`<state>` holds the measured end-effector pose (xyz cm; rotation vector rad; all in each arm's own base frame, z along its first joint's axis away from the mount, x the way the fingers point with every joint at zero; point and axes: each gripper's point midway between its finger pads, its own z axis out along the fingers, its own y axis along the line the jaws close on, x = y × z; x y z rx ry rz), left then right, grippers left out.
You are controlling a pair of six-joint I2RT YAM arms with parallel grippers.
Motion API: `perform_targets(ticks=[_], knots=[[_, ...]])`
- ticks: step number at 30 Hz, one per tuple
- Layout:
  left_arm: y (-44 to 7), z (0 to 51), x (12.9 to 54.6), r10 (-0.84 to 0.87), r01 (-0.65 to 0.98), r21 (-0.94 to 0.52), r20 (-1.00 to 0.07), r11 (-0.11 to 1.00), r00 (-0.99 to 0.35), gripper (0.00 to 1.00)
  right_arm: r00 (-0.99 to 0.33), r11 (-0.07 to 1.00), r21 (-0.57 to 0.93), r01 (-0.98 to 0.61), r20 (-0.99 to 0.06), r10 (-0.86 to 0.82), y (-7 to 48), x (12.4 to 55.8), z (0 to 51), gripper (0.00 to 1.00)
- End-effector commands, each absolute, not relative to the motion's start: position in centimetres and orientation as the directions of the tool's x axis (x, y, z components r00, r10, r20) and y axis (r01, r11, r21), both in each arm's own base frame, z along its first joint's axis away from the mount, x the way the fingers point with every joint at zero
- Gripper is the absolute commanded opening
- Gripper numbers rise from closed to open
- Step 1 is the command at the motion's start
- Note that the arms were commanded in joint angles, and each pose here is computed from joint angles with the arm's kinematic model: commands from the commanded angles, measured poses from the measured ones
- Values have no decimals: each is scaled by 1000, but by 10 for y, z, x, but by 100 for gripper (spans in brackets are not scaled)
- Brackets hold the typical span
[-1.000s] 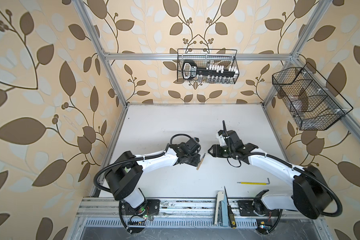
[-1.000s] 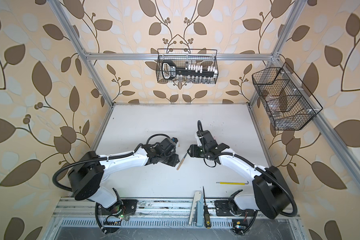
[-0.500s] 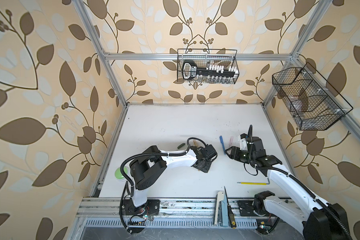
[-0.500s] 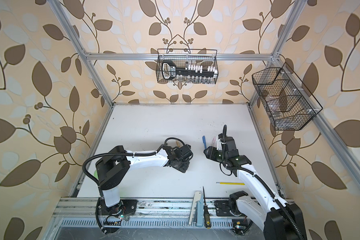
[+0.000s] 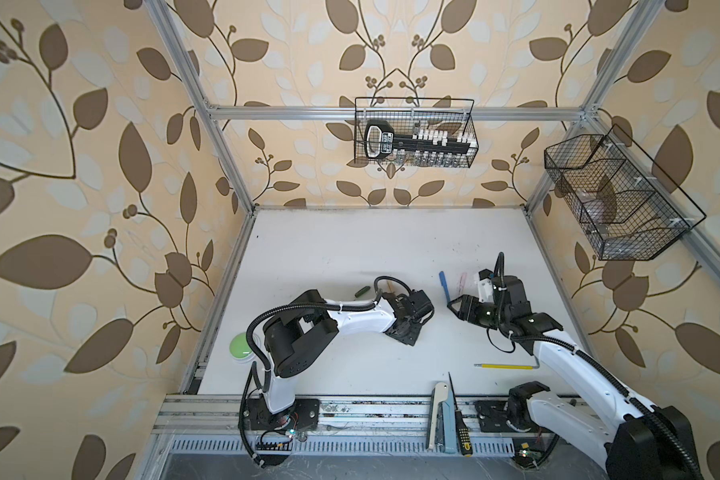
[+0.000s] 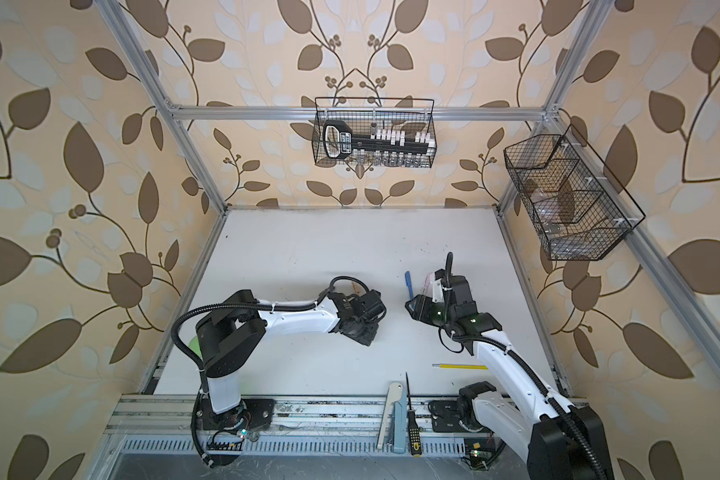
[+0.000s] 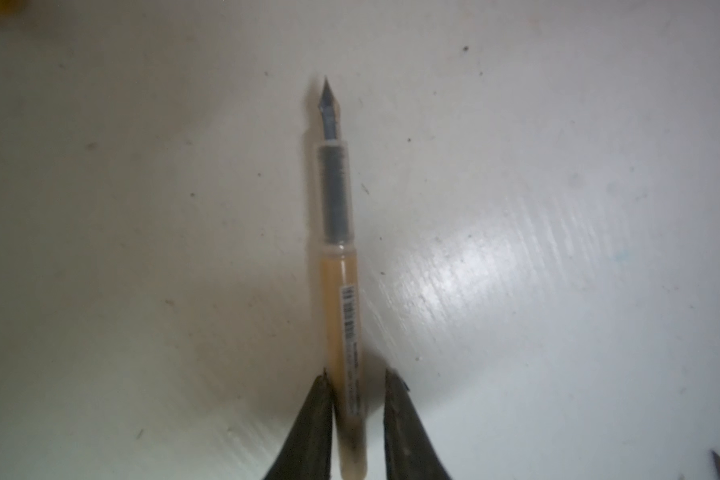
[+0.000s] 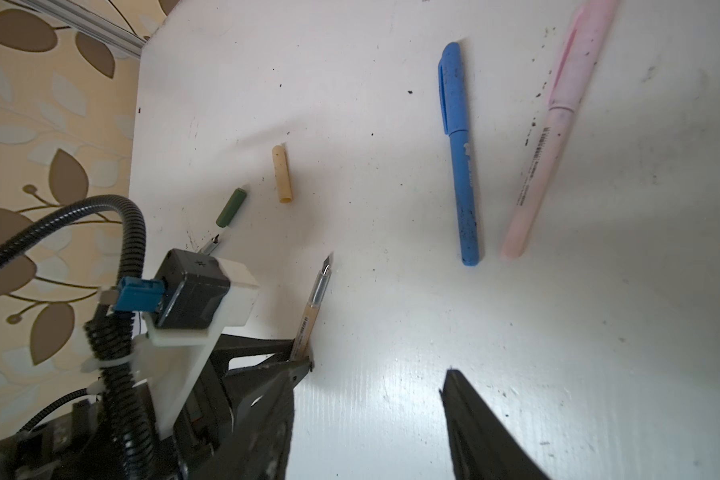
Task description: Insert the pens into the pen caps
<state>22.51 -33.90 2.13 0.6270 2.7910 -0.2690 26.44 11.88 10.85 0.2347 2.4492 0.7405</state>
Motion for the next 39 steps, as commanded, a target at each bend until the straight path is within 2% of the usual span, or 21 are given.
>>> perform_targets(ticks=[1,6,9,18,28,39], knots=[[-334,7,219,402,444,-114,-272,889,-874,13,-828,804,595,-23,-461,318,128,265,109,58],[-334,11,223,394,447,-151,-286,882,-874,2,-835,804,593,-48,-466,293,138,270,110,58],[-337,21,229,372,445,-192,-323,875,-870,0,-849,815,577,-62,-460,261,146,269,106,58],[-340,48,248,304,445,-284,-426,849,-852,0,-877,805,588,-80,-425,223,179,271,84,59],[-348,72,242,276,497,-369,-511,785,-814,0,-888,778,617,-118,-417,196,211,288,77,59],[-349,77,235,249,500,-421,-522,757,-816,0,-892,745,652,-140,-410,191,234,303,75,59]])
